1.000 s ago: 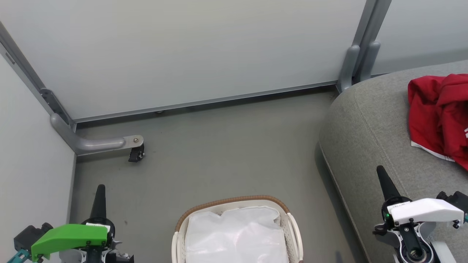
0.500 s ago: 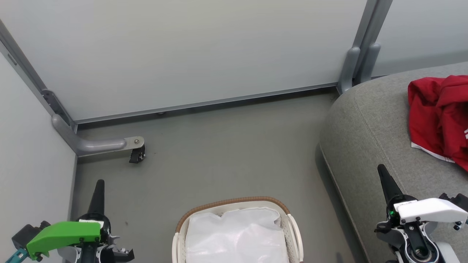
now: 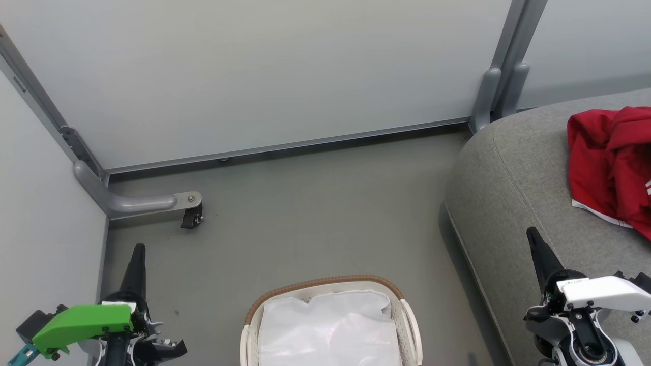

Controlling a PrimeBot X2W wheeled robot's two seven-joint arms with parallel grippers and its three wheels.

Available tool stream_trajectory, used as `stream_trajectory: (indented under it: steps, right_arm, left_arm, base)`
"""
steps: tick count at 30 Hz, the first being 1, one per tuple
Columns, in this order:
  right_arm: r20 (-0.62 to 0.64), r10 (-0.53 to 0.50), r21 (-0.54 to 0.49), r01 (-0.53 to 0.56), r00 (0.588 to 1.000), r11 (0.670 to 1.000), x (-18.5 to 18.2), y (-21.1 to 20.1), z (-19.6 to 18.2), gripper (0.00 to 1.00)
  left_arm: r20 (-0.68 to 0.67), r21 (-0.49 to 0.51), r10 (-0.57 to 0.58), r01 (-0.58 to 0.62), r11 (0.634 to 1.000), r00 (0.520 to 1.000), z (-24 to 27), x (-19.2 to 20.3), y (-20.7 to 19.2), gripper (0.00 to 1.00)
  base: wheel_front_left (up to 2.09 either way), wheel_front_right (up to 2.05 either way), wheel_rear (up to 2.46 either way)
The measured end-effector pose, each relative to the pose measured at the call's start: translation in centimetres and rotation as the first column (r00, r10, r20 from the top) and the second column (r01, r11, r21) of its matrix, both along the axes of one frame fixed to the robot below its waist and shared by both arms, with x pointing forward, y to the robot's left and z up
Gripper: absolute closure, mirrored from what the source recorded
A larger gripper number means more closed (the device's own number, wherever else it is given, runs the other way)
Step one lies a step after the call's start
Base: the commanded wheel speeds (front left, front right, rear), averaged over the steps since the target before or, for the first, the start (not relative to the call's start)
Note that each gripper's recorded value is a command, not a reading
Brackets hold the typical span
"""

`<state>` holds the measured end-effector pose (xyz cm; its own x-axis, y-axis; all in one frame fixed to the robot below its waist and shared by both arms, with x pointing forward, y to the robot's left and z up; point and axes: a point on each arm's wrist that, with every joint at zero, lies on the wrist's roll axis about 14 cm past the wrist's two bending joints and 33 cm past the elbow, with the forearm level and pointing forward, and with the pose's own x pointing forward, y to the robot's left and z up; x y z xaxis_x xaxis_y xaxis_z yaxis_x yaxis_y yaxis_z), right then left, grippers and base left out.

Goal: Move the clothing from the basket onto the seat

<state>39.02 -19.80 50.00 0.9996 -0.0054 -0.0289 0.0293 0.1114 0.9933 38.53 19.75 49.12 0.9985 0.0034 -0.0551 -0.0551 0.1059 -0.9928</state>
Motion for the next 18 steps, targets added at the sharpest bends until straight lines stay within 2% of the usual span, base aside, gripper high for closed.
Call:
stream_trajectory:
  steps: [18]
  right_arm:
    - [0.030,0.004,0.117,-0.008,1.000,0.993,0.0,-0.1,0.8,1.00]
  left_arm:
    - [0.044,-0.111,0.002,0.003,0.994,0.999,1.3,0.2,0.2,1.00]
  base:
    - [0.00,0.00,0.00]
